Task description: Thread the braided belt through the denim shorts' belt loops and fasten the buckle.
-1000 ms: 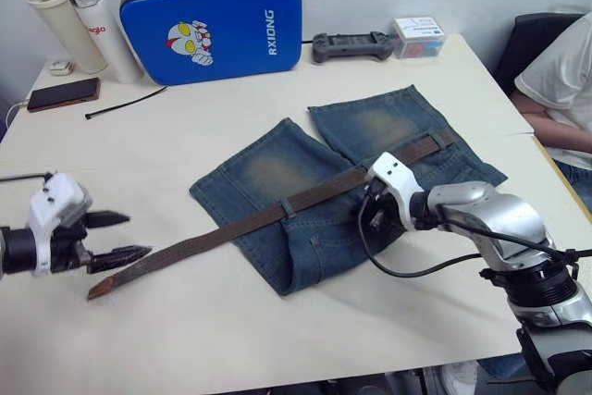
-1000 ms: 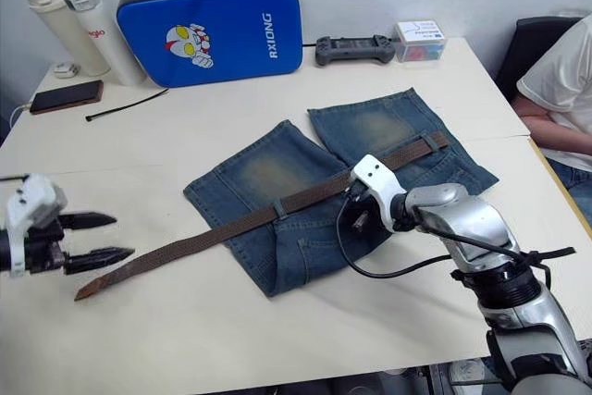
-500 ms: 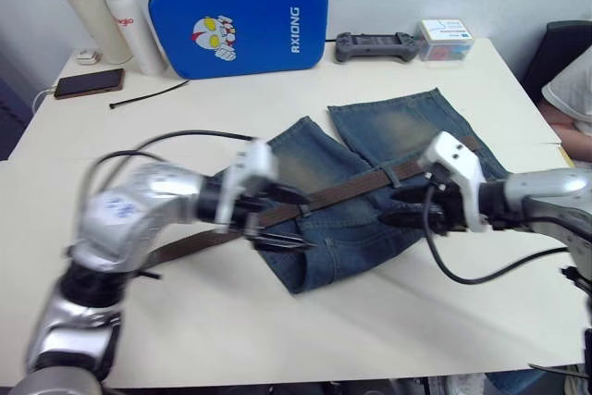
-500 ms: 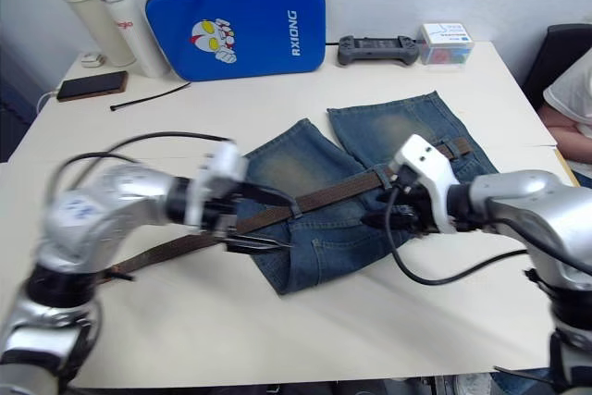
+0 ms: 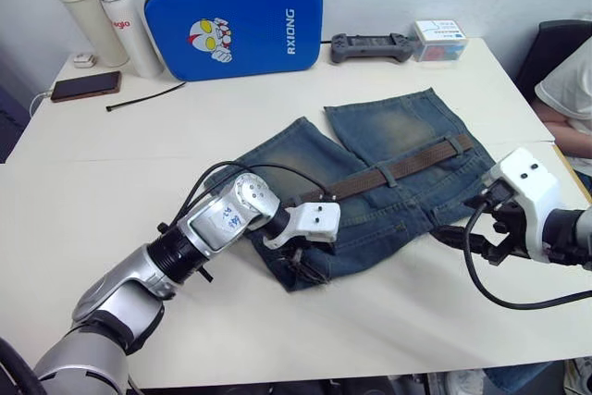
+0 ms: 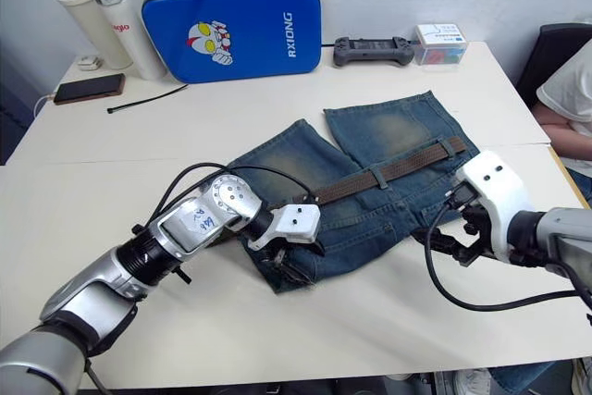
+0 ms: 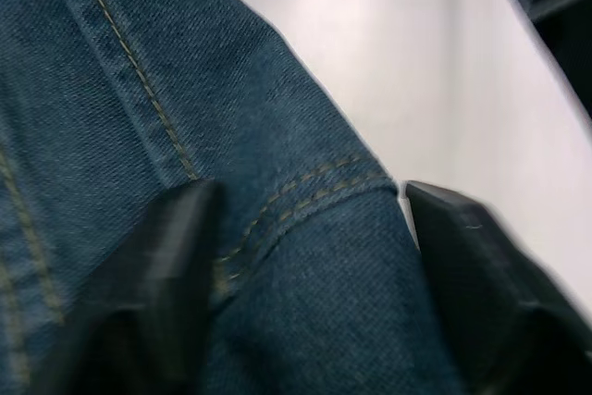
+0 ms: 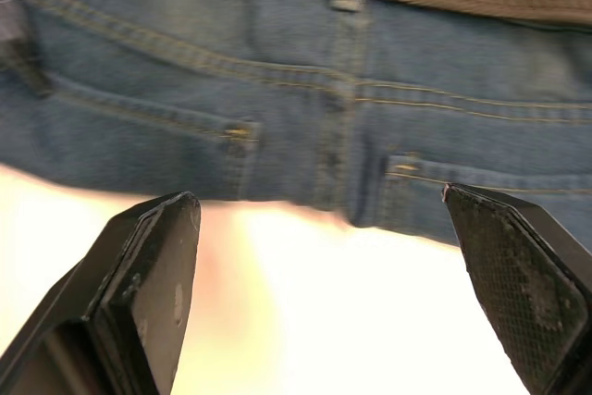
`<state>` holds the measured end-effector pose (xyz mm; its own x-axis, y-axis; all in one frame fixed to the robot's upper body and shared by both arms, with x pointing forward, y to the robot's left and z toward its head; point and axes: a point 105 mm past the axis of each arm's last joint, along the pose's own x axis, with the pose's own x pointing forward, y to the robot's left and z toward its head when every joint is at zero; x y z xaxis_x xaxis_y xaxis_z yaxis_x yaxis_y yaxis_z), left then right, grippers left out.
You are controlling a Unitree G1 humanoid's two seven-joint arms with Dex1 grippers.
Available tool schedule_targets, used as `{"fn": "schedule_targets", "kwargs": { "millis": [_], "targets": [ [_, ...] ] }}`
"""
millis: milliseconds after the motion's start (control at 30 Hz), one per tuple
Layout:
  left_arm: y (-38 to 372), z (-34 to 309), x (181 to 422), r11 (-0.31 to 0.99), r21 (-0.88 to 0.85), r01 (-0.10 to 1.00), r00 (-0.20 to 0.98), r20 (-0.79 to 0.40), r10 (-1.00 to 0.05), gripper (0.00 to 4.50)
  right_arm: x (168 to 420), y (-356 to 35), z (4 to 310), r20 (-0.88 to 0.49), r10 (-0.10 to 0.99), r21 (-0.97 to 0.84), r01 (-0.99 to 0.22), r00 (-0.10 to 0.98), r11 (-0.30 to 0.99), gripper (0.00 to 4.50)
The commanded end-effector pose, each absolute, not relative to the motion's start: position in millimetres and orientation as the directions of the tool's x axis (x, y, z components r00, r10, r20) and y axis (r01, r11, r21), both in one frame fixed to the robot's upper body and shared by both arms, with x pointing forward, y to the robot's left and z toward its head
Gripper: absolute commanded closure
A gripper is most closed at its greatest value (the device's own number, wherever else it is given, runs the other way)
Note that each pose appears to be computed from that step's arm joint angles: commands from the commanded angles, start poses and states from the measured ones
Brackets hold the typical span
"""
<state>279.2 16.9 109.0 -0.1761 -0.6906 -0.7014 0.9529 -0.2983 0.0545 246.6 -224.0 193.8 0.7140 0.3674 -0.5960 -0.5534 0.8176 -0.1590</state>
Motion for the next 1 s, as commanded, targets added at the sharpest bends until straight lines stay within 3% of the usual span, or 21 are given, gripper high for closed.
{"fn": "schedule_targets", "kwargs": {
  "millis": [33, 100, 167, 467, 600, 667, 733, 767, 833, 933, 967, 1000],
  "targets": [
    [46.2, 101.3, 286.6, -0.314, 0.046, 0.948, -0.168, -0.766, -0.62, 3.03, 245.0, -224.2, 206.5, -0.554, 0.36, -0.213, -0.546, 0.751, 0.81, 0.0],
    [65.9, 104.6, 294.0, -0.303, 0.069, 0.95, -0.132, -0.793, -0.595, 3.93, 243.3, -219.2, 205.9, -0.569, 0.39, -0.215, -0.589, 0.724, 0.779, 0.0],
    [86.7, 108.6, 300.3, -0.283, 0.079, 0.956, -0.101, -0.816, -0.569, 4.49, 243.2, -214.2, 204.4, -0.572, 0.419, -0.209, -0.619, 0.705, 0.757, 0.0],
    [173.3, 125.6, 332.1, -0.193, 0.189, 0.963, 0.056, -0.839, -0.541, 4.49, 260.1, -192.2, 196.4, -0.562, 0.509, -0.177, -0.697, 0.652, 0.695, 0.0],
    [211.2, 126.0, 343.8, -0.089, 0.219, 0.972, 0.139, -0.834, -0.534, 4.49, 270.8, -182.3, 194.1, -0.558, 0.544, -0.169, -0.728, 0.627, 0.664, 0.0],
    [212.2, 131.0, 346.2, -0.045, 0.224, 0.973, 0.157, -0.797, -0.584, 4.49, 273.9, -180.7, 194.1, -0.558, 0.551, -0.17, -0.736, 0.62, 0.656, 0.0],
    [214.1, 137.7, 342.1, -0.012, 0.186, 0.983, 0.137, -0.763, -0.632, 3.47, 277.9, -181.4, 194.6, -0.557, 0.553, -0.169, -0.736, 0.62, 0.655, 0.0],
    [216.3, 140.6, 339.0, 0.0, 0.166, 0.986, 0.127, -0.753, -0.646, 3.31, 280.2, -182.1, 195.2, -0.556, 0.553, -0.168, -0.736, 0.62, 0.656, 0.0],
    [217.6, 150.8, 333.2, 0.036, 0.137, 0.99, 0.123, -0.705, -0.699, 2.39, 285.4, -183.6, 200.1, -0.535, 0.57, -0.143, -0.731, 0.624, 0.667, 0.0],
    [216.9, 177.3, 325.6, 0.12, 0.085, 0.989, 0.147, -0.571, -0.808, 1.31, 298.7, -188.7, 213.1, -0.463, 0.6, -0.084, -0.706, 0.653, 0.703, 0.0],
    [215.1, 189.9, 326.5, 0.157, 0.073, 0.985, 0.173, -0.498, -0.85, 0.75, 307.4, -190.4, 220.7, -0.408, 0.609, -0.047, -0.682, 0.68, 0.73, 0.0],
    [214.0, 197.7, 327.3, 0.179, 0.066, 0.982, 0.189, -0.45, -0.873, 0.53, 312.9, -191.2, 225.4, -0.372, 0.614, -0.02, -0.667, 0.696, 0.745, 0.0]
  ]
}}
